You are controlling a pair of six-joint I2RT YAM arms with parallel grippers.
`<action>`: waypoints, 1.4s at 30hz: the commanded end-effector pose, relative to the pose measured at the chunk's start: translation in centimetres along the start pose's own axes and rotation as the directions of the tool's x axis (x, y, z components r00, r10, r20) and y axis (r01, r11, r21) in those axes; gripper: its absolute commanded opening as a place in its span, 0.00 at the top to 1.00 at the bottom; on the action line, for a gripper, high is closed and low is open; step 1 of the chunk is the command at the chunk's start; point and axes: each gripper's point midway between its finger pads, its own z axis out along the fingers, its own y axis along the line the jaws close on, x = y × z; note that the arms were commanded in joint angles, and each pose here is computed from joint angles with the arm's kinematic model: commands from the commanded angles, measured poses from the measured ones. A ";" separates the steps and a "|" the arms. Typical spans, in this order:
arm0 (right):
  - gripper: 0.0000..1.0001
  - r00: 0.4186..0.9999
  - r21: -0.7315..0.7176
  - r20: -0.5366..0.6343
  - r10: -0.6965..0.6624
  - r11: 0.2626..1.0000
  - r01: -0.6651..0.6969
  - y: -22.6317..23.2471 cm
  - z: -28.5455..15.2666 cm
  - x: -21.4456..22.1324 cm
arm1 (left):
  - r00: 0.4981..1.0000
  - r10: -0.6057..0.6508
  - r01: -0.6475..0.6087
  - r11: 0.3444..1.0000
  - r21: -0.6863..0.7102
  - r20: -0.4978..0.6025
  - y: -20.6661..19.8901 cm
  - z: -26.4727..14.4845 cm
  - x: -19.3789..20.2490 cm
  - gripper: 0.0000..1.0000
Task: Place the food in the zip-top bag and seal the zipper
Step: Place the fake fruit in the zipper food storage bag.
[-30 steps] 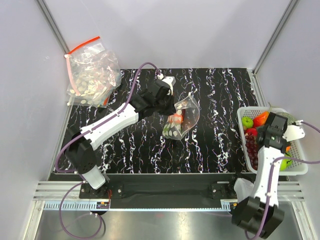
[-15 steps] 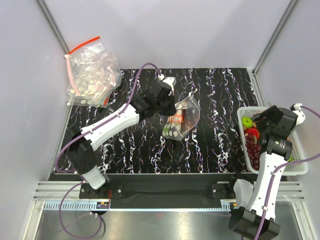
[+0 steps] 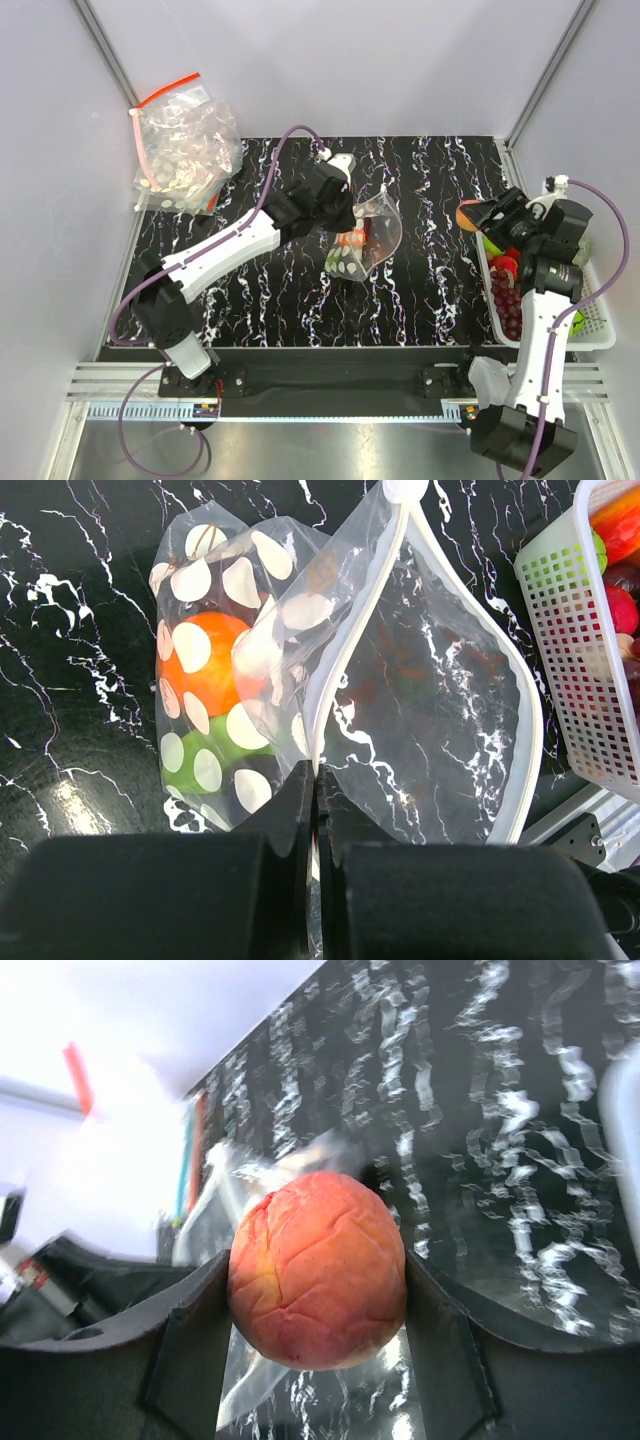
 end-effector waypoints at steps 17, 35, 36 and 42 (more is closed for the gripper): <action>0.54 0.947 -0.392 -0.165 -0.275 0.900 0.193 14.1 3.2 8.5 | 0.994 0.006 -0.011 0.999 0.041 0.113 -2.0 -1.9 -3.9 1.00; 0.02 0.884 -0.323 -0.244 -0.399 0.893 0.314 13.9 6.1 13.1 | 0.992 0.018 -0.019 1.000 0.008 0.128 -1.1 -3.1 -3.9 1.00; 0.01 0.884 -0.326 -0.237 -0.403 0.890 0.318 14.1 6.0 13.0 | 0.992 0.018 -0.019 1.000 0.007 0.127 -1.1 -3.1 -3.8 1.00; 0.10 0.894 -0.273 -0.189 -0.406 0.896 0.349 13.7 4.9 11.2 | 0.991 0.021 -0.021 1.000 0.000 0.132 -1.0 -3.4 -4.0 1.00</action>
